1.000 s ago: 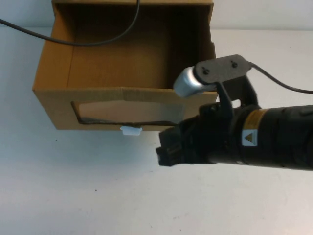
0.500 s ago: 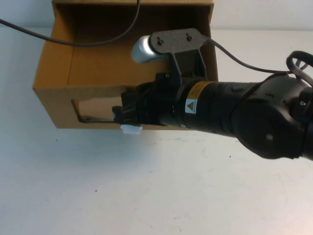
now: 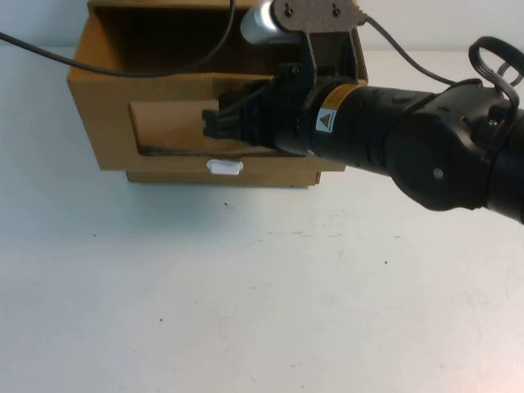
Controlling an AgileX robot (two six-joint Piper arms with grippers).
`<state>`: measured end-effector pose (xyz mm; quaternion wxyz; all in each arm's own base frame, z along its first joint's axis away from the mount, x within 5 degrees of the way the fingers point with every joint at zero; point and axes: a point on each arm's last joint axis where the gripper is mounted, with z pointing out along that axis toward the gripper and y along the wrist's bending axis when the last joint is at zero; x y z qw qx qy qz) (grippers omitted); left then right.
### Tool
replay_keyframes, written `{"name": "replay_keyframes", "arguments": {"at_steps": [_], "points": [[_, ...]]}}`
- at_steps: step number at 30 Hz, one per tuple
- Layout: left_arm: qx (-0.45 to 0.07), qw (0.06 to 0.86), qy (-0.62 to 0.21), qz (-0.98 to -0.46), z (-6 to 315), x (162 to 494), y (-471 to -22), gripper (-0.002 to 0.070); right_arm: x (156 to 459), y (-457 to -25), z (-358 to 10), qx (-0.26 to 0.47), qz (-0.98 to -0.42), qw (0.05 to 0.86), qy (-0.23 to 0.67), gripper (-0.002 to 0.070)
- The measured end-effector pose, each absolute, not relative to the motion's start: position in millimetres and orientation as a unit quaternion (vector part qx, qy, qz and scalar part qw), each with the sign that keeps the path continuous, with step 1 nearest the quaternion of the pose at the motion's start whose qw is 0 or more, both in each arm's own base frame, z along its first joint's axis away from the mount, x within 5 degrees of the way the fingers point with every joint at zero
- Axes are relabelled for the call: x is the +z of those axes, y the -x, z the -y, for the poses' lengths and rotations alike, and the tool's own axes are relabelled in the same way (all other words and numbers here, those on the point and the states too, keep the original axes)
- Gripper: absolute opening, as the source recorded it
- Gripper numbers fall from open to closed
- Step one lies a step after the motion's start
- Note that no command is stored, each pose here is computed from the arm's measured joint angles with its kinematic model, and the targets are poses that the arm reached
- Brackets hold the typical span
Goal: Close the shoe box
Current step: Close the shoe box with your right arm
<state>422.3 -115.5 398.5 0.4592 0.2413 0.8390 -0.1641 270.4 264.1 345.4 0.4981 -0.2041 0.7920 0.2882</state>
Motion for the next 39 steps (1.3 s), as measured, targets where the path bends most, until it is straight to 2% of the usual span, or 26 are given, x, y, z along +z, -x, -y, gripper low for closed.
{"name": "replay_keyframes", "arguments": {"at_steps": [22,32,39], "points": [[-0.164,0.459,-0.242,-0.839,116,399,-422,-0.0005,350,-370,-270,0.271,-0.769,0.561,0.142,-0.0011],[-0.164,0.459,-0.242,-0.839,116,399,-422,-0.0005,342,-393,-278,0.269,-0.767,0.567,0.135,-0.0011],[-0.164,0.462,-0.243,-0.837,115,402,-420,-0.0005,341,-385,-273,0.241,-0.812,0.511,0.150,-0.0011]]}}
